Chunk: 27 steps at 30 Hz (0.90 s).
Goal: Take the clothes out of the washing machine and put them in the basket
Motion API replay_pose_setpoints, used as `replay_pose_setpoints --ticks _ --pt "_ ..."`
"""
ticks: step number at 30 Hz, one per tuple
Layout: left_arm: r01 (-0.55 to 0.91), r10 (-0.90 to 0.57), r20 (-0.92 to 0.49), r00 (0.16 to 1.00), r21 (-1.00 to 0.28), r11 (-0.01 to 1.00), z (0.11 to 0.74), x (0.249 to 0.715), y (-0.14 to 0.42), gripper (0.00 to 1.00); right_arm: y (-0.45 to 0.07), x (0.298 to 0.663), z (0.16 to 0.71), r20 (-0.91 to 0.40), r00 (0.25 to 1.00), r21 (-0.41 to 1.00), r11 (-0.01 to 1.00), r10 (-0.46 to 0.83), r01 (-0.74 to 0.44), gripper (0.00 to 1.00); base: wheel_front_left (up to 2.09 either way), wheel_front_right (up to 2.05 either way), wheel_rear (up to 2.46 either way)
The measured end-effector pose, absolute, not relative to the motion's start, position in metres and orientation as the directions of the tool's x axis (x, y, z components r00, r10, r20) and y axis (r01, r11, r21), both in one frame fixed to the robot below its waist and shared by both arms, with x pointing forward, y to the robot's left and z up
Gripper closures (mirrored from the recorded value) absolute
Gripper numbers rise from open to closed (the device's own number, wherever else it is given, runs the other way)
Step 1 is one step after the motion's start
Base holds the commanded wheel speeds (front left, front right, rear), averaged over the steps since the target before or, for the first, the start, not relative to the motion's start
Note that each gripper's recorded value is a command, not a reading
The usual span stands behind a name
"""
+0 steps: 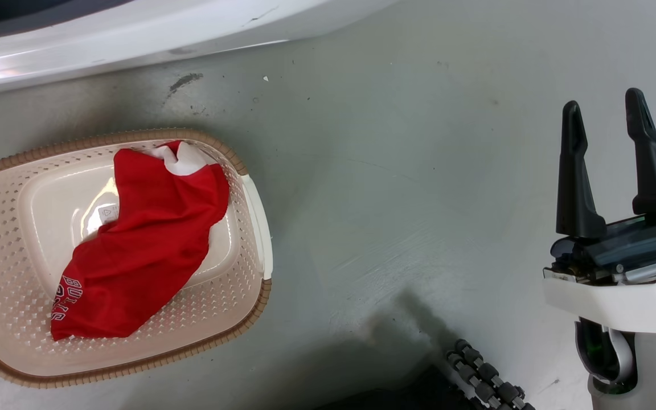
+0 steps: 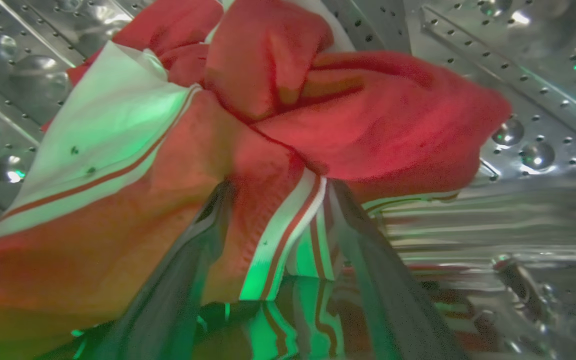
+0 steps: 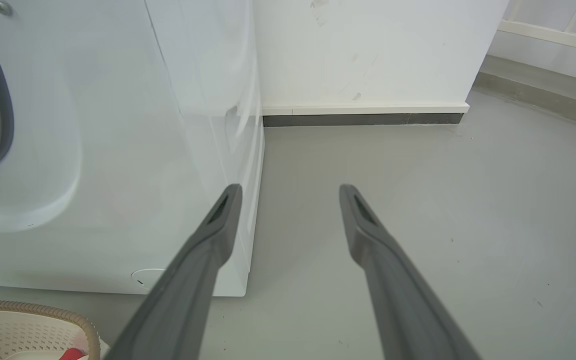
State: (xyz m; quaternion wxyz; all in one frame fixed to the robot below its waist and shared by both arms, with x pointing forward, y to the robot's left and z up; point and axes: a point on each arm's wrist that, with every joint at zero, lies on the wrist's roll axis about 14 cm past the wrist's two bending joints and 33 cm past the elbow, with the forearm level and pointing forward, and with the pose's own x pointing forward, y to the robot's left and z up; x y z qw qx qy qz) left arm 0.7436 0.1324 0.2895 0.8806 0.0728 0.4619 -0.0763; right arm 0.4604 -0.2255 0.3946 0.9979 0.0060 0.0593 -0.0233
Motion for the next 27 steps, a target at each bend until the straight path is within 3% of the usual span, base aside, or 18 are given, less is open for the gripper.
replay_pose_setpoints --ticks 13,14,15,16,27 --pt "0.209 -0.043 -0.815 0.578 0.096 0.973 0.278 0.743 0.143 0.00 -0.222 0.461 0.390 -0.128 0.991 0.017 0.999 -0.038 0.040 0.00 0.00 0.00 0.00" --pt "0.210 -0.043 -0.813 0.580 0.098 0.973 0.279 0.743 0.144 0.60 -0.223 0.462 0.390 -0.127 0.991 0.016 0.999 -0.038 0.040 0.00 0.00 0.00 0.00" --pt "0.211 -0.042 -0.808 0.587 0.103 0.972 0.279 0.743 0.144 0.60 -0.223 0.462 0.390 -0.126 0.991 0.016 0.999 -0.038 0.041 0.00 0.00 0.00 0.00" --pt "0.213 -0.042 -0.805 0.591 0.106 0.971 0.280 0.743 0.144 1.00 -0.223 0.462 0.390 -0.126 0.991 0.016 0.999 -0.038 0.041 0.00 0.00 0.00 0.00" --pt "0.240 -0.069 -0.731 0.679 0.132 0.962 0.293 0.748 0.138 1.00 -0.221 0.463 0.395 -0.113 0.993 0.014 0.999 -0.033 0.035 0.00 0.00 0.00 0.00"
